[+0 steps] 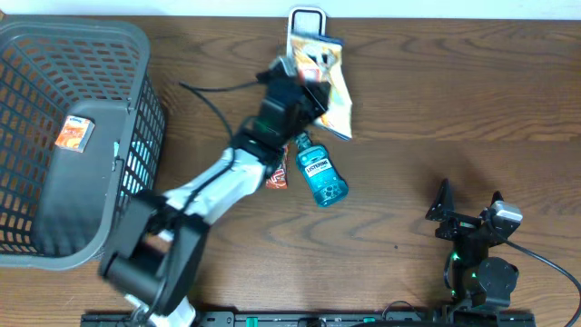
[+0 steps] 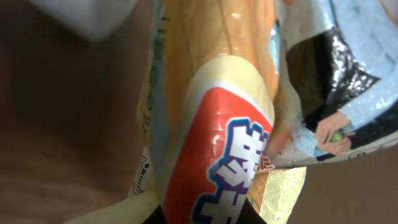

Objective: Scan the item barcode
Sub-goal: 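Lift the snack bag and hold it in front of the scanner, then place the snack bag on the table right of the bottle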

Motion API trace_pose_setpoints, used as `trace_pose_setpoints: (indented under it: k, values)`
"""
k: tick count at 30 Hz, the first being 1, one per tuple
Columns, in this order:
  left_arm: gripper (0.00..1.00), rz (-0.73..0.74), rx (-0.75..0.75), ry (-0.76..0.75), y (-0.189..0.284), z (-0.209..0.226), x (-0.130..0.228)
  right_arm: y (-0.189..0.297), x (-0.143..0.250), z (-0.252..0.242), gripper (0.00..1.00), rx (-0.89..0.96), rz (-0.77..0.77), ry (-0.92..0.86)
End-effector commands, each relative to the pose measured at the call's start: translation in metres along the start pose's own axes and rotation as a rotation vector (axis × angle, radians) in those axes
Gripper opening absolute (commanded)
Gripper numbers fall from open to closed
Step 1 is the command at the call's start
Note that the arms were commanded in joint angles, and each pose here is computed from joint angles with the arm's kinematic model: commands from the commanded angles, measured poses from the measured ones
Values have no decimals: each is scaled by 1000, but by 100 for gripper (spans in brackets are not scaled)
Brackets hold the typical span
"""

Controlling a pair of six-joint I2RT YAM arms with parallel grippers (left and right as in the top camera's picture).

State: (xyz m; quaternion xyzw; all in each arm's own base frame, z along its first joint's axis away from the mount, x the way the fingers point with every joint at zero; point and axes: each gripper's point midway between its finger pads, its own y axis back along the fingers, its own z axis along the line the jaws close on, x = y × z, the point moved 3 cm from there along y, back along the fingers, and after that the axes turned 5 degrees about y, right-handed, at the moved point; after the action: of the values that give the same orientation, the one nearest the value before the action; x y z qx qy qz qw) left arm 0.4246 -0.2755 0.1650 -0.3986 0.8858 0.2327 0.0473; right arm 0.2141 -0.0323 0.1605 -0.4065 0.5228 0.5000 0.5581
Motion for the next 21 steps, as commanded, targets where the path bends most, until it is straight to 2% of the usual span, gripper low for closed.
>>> trace_pose_setpoints:
  k: [1,7,9,15,21]
  values:
    - [7,46,-44,157,-24,26,22,0,0,-2,99,11,-2,14]
    - [8,160,-116,390,-51,78,52,0,0,-2,99,11,-2,14]
    - [7,202,-101,441,-56,81,59,0,0,-2,99,11,-2,14]
    - [8,241,12,420,-57,61,59,0,0,-2,99,11,-2,14]
    - [8,349,47,416,-53,51,72,0,0,-2,99,11,-2,14]
